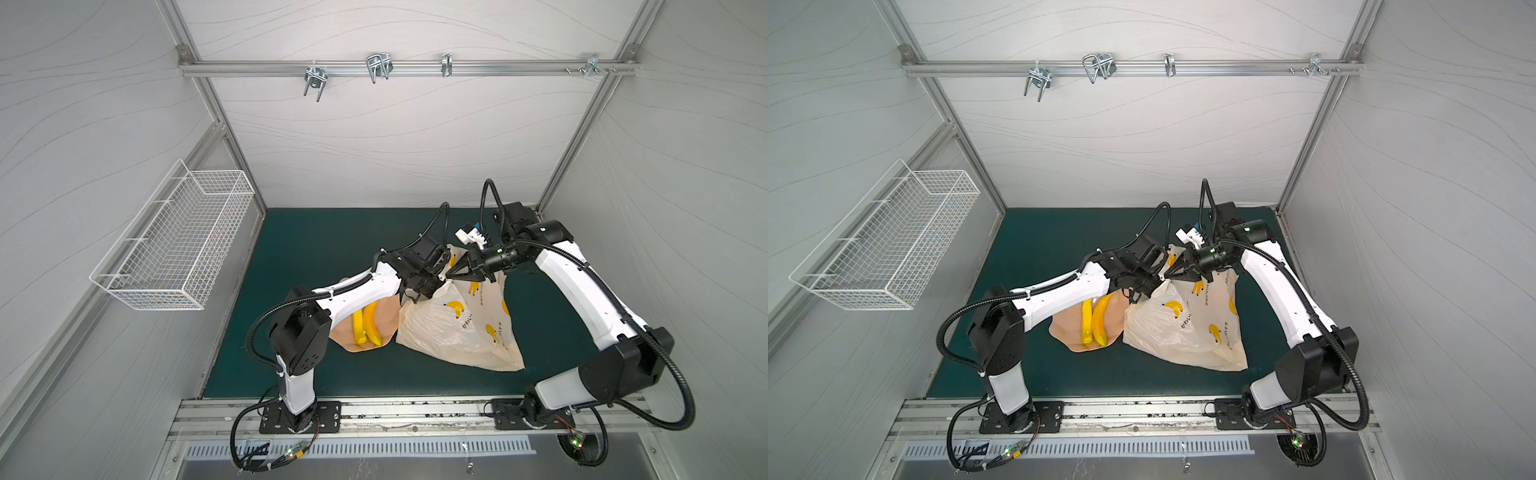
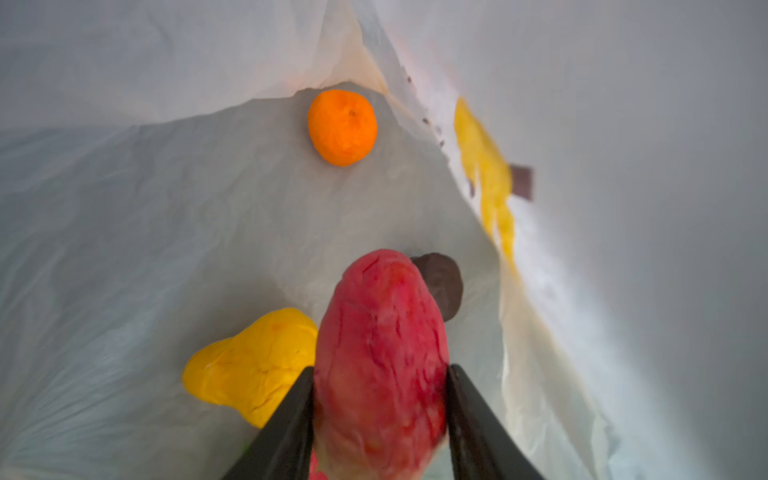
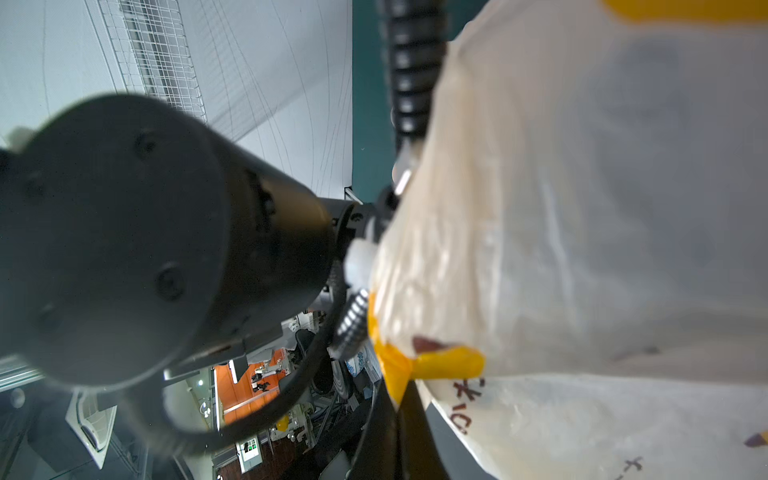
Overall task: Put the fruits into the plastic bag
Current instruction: 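Open the left gripper to drop the red strawberry inside the bag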
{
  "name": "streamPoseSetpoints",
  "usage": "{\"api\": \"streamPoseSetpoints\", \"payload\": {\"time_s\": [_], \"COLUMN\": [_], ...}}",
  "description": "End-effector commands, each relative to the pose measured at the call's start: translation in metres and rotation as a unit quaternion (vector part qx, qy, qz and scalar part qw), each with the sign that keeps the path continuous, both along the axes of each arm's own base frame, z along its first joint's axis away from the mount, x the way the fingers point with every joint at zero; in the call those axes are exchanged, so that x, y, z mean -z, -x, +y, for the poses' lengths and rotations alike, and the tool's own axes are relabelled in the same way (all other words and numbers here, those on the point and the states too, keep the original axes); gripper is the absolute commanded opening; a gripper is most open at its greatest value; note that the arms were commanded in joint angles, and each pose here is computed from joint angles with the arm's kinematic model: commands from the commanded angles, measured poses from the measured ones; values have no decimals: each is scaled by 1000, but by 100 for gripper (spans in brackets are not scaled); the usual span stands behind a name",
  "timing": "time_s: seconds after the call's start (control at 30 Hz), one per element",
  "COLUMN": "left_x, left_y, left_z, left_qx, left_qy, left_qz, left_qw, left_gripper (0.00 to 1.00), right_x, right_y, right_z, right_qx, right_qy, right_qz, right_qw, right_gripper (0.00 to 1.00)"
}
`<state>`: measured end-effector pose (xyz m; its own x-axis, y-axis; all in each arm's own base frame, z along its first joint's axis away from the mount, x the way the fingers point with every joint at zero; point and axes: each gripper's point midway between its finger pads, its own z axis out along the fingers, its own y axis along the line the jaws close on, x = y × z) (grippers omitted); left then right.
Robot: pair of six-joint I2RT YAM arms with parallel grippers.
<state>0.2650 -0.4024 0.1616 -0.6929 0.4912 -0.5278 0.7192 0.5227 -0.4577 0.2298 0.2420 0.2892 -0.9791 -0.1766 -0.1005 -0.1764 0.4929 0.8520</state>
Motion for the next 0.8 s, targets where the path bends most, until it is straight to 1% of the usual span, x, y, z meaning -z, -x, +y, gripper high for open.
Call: {"api": "streamPoseSetpoints", "payload": {"time_s": [0.0, 0.13, 0.27, 0.37, 0.4, 0.5, 0.63, 0.77], "left_x": [-1, 19, 32, 39, 40, 37, 29, 16], "left_y": [8, 17, 23, 25, 24, 26, 28, 29], "left_z": [-22, -27, -29, -28, -28, -27, -25, -24], "left_qx": [-16, -33, -44, -49, -52, -54, -55, -51], "left_qy": [42, 18, 1, -9, -11, -10, -9, 1], "left_qz": [51, 88, 104, 116, 118, 124, 123, 120], "left_qw": [998, 995, 994, 992, 992, 991, 991, 991], "left_gripper": [52, 58, 60, 67, 71, 78, 84, 88], "right_x": [-6, -5, -3, -2, -2, -2, -3, -3], "right_y": [4, 3, 2, 2, 3, 2, 1, 1], "right_z": [3, 4, 5, 6, 6, 6, 2, -2], "right_qx": [-9, -9, -9, -10, -11, -12, -10, -6], "right_qy": [-17, -21, -27, -32, -33, -34, -32, -29], "right_qz": [-7, -9, -8, -8, -7, -10, -9, -9], "right_qw": [1000, 1000, 1000, 999, 999, 999, 999, 1000], "right_gripper": [0, 0, 0, 0, 0, 0, 0, 0]}}
